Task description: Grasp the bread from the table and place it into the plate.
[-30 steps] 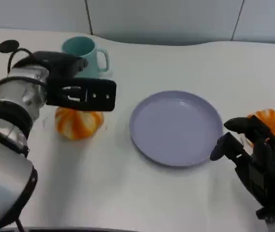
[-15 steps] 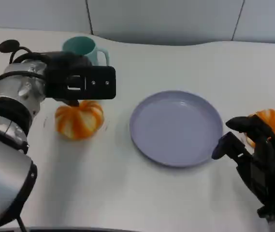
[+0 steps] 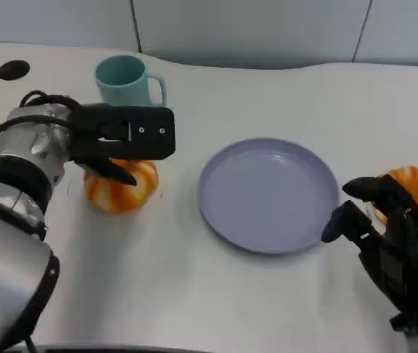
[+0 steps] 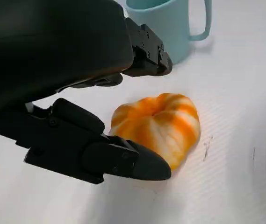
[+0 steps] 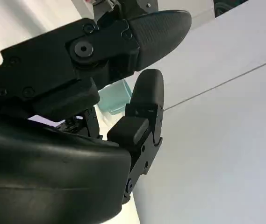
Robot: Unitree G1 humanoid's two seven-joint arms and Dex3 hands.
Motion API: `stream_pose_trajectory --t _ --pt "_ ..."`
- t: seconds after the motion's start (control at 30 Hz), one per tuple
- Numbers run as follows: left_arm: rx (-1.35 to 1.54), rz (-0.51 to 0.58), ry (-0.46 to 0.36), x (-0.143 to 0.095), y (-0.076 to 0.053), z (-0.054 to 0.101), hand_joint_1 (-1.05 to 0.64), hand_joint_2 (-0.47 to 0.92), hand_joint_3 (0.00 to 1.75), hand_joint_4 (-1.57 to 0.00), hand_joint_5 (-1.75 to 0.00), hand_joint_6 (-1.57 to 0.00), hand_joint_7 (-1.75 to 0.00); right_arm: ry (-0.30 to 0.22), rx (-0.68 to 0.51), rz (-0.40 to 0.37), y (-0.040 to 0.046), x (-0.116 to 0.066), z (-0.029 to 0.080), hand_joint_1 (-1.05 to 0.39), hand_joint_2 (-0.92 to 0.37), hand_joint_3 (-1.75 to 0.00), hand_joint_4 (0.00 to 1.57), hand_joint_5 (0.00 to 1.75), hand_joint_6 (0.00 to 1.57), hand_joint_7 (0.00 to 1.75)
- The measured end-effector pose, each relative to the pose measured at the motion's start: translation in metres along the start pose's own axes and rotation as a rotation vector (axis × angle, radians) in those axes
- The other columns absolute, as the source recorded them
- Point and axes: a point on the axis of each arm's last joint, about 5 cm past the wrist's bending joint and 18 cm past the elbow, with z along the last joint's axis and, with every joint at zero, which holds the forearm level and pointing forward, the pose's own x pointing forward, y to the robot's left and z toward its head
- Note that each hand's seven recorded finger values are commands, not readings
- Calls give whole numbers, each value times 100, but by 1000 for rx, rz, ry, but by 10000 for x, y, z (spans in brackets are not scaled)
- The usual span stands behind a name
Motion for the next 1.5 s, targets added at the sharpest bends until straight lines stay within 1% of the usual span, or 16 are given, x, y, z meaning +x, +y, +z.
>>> stream_pose_trajectory --t 0.13,0.33,0.43,0.53,0.73,0.83,0.93,1.07,1.2,1.27,1.37,1.5 --pt "-6 -18 17 8 -27 -16 -66 92 13 -16 0 -15 -1 0 0 0 -1 -1 1 -55 -92 -13 57 171 78 88" --pt "-4 -60 32 31 -116 -44 -63 92 13 -19 -1 -17 -2 -1 0 -2 -3 -3 1 -56 -92 -12 59 171 78 87" --pt "-5 -69 30 36 -127 -39 -63 92 12 -19 -1 -18 -2 1 0 -2 0 -15 -3 -56 -92 -12 59 171 78 87" --pt "-6 -79 24 41 -133 -23 -61 92 6 -23 -2 -22 -2 0 -2 -2 2 -27 1 -56 -92 -12 59 171 78 87" --pt "28 -110 5 74 -183 75 -59 92 2 -32 -5 -33 -4 -9 -4 2 23 -39 10 -56 -92 -12 58 171 78 87" --pt "60 -115 13 79 -193 90 -57 92 1 -34 -5 -34 -3 -10 -2 10 21 -42 10 -55 -92 -14 59 171 78 87" --pt "80 -108 16 84 -203 103 -53 92 0 -34 -3 -34 -2 -11 -1 20 20 -44 11 -55 -92 -13 60 171 79 87" --pt "87 -94 11 91 -231 100 -44 90 0 -38 -5 -40 -3 -11 1 15 19 -63 2 -55 -92 -13 60 171 79 86" --pt "76 -62 6 98 -276 79 -33 89 0 -47 -7 -48 -4 -8 6 11 17 -92 -14 -57 -92 -13 61 168 81 84" --pt "68 -45 9 102 -295 69 -30 89 0 -50 -7 -50 -4 -5 5 12 16 -101 -17 -57 -92 -13 61 168 81 84" --pt "63 -27 10 106 -317 60 -27 89 0 -53 -7 -53 -3 -5 3 11 12 -105 -15 -57 -92 -12 62 169 81 84" --pt "61 -17 10 109 -328 58 -28 89 0 -53 -4 -51 -1 -7 2 10 6 -108 -9 -55 -92 -12 61 168 81 82"
